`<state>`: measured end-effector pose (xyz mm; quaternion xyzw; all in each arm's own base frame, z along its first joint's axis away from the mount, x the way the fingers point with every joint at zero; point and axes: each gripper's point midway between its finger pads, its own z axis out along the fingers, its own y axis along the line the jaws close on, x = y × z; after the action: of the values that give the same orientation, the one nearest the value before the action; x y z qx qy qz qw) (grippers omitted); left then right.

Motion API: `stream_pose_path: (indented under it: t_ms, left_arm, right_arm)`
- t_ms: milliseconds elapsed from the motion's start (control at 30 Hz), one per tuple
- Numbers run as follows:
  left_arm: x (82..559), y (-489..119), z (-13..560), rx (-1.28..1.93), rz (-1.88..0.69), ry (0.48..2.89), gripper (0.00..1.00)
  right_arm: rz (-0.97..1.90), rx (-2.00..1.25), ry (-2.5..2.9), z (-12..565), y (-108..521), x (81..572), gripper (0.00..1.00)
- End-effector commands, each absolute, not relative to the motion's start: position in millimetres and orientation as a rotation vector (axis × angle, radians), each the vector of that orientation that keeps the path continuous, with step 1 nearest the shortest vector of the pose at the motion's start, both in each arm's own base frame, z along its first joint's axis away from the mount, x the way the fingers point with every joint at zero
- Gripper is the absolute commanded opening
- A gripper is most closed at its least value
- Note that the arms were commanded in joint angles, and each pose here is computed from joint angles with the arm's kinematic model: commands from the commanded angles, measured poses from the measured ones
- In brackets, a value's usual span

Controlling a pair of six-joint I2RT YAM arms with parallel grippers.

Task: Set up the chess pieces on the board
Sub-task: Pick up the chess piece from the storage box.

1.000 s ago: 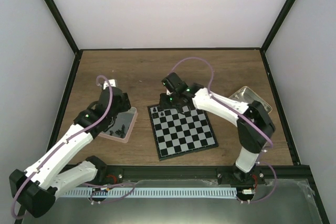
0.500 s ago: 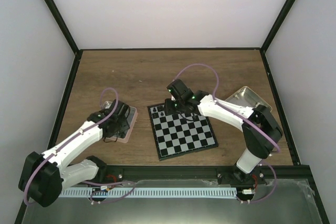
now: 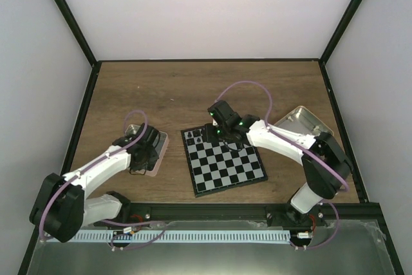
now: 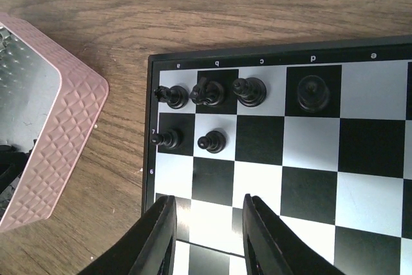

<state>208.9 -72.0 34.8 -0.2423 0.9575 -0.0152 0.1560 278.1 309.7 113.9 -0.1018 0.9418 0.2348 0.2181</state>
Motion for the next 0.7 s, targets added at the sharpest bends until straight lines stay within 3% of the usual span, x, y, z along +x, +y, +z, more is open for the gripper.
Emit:
stream_pose_path:
  t_ms: [0, 667]
  left_arm:
    - [216.7, -63.0, 34.8, -0.711, -0.003, 2.7, 0.28]
    - [229.0, -59.2, 47.8, -0.679, -0.002, 2.662, 0.05]
  right_arm:
    - [0.673, -0.278, 2.565, 124.9, 311.7, 278.3, 0.3]
    - [0.656, -0.241, 2.538, 132.4, 308.0, 283.2, 0.29]
